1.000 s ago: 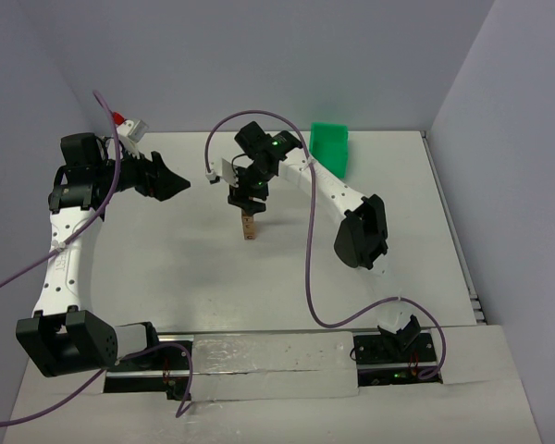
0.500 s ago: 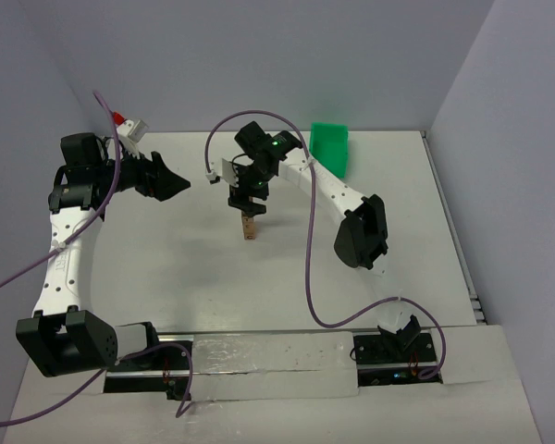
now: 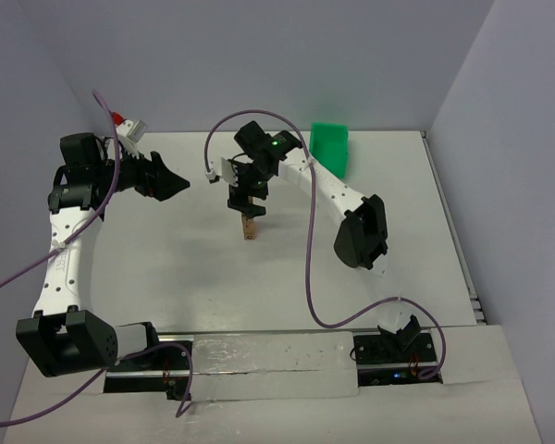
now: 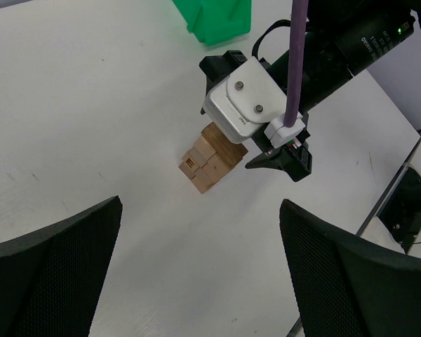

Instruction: Build the wood block tower

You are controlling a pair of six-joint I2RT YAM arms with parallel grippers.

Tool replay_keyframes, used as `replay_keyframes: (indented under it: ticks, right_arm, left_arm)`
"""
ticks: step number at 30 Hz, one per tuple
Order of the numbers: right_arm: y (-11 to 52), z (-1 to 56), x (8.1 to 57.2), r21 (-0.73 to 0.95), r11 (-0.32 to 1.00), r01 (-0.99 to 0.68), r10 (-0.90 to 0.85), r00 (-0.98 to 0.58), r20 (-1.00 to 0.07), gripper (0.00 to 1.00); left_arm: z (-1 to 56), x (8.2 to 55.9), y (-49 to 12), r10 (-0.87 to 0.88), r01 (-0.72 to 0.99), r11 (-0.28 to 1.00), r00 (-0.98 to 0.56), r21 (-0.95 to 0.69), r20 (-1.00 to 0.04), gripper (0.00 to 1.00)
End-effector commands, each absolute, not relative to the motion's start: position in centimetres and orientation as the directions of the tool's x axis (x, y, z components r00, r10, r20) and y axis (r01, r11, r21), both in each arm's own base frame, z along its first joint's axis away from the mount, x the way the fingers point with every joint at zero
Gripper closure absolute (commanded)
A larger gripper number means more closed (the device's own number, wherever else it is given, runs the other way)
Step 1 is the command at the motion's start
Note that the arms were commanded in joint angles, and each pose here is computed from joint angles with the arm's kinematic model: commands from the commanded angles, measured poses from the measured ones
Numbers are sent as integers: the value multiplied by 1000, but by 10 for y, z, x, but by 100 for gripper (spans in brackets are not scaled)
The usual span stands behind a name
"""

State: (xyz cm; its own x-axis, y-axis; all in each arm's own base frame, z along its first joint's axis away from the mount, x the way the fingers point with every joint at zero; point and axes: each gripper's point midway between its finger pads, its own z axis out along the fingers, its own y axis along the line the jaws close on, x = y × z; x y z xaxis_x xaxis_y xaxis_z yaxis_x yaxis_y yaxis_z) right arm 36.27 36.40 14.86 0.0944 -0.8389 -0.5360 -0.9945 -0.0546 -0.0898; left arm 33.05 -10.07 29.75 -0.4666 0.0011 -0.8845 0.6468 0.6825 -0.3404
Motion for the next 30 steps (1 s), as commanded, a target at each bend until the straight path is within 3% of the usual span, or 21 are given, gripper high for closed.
replay_keyframes:
  ticks: [1,8,16,24,27,30]
  right_arm:
    - [373,207,358,-169,-51,-984,-769,147,-623,0]
    - [374,252,351,-180,23,-983,-703,112,-702,0]
    - [346,306,357,-80,288,-954,-541,-93,-836,0]
    - [301,282,358,43,544,-838,-469,-346,-812,0]
    - [284,267,362,116,631,-767,-406,-455,-793,0]
    - [266,252,370,170,723,-669,-342,-561,-754,0]
  left_arm:
    - [315,335,-101,5,681,668,-407,-300,-913,1]
    - [314,340,-95,-13,646,701,-412,-302,-911,1]
    - [310,354,-77,-74,522,793,-430,-315,-900,1]
    - [305,360,-68,-126,447,825,-450,-346,-884,1]
    - [302,358,-72,-61,493,807,-479,-326,-875,1]
    - [297,371,-72,-47,375,889,-497,-263,-867,1]
